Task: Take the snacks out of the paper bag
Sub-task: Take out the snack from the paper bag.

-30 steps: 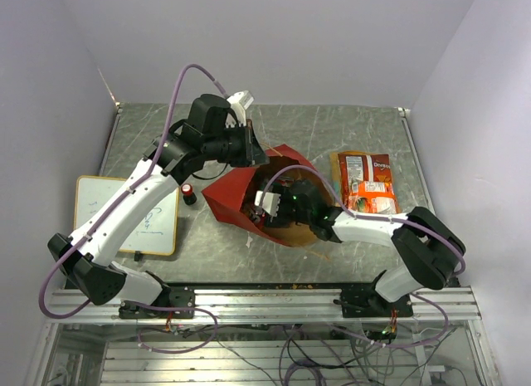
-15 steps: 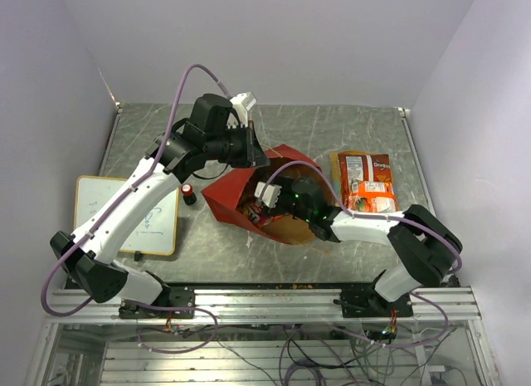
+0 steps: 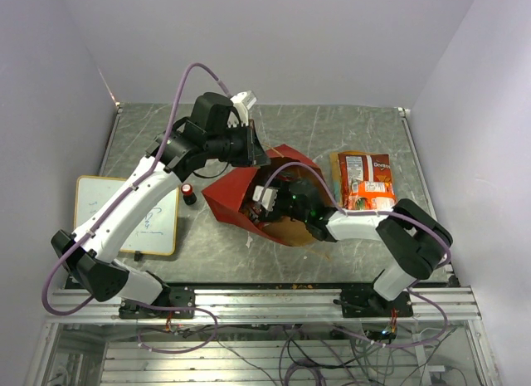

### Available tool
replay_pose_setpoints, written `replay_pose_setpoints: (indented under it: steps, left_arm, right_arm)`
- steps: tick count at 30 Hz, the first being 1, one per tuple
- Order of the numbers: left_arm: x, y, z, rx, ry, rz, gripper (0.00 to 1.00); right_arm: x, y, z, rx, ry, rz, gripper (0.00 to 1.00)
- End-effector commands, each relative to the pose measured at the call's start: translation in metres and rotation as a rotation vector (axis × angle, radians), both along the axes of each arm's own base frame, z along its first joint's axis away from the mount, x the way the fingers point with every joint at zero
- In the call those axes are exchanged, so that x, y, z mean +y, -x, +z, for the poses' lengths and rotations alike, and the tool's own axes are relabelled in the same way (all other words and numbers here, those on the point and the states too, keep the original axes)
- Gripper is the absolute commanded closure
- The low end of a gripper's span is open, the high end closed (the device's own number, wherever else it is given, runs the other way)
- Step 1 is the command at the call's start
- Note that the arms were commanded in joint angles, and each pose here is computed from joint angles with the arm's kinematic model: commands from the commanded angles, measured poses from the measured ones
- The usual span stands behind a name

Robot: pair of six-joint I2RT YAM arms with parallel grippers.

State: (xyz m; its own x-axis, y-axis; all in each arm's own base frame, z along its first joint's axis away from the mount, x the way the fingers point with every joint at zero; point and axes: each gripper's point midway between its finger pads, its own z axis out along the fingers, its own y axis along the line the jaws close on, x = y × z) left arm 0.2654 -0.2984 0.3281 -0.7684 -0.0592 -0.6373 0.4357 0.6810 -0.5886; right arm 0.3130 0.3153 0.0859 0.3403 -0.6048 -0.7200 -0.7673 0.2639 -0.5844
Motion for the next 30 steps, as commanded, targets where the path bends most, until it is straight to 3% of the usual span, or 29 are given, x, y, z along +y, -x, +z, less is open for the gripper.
replay_pose_setpoints:
  steps: [1, 5, 9, 14, 22, 25, 30]
  left_arm:
    - [-0.001, -0.006, 0.012, -0.025, 0.024, 0.013, 0.93]
    - [-0.001, -0.006, 0.013, -0.027, 0.023, 0.012, 0.93]
    - [-0.001, -0.006, 0.011, -0.024, 0.017, 0.011, 0.93]
    - [-0.002, -0.006, 0.011, -0.024, 0.014, 0.003, 0.93]
    - [-0.003, -0.009, 0.010, -0.030, 0.011, 0.000, 0.93]
    - [-0.004, -0.010, 0.009, -0.037, 0.013, 0.003, 0.93]
    - [0.000, -0.020, 0.004, -0.037, 0.005, 0.022, 0.93]
  right_arm:
    - [0.011, 0.009, 0.010, 0.046, -0.111, 0.031, 0.26]
    - [0.002, -0.016, 0.005, 0.001, -0.095, -0.096, 0.30]
    - [-0.001, -0.023, 0.000, -0.026, -0.047, -0.111, 0.39]
    - [0.003, -0.026, -0.003, 0.001, -0.048, -0.120, 0.66]
    - [0.003, -0.011, 0.022, 0.027, -0.104, -0.087, 0.93]
    - [0.004, 0.000, 0.033, 0.068, -0.147, -0.068, 0.99]
    - [0.003, 0.027, 0.051, 0.165, -0.223, -0.019, 1.00]
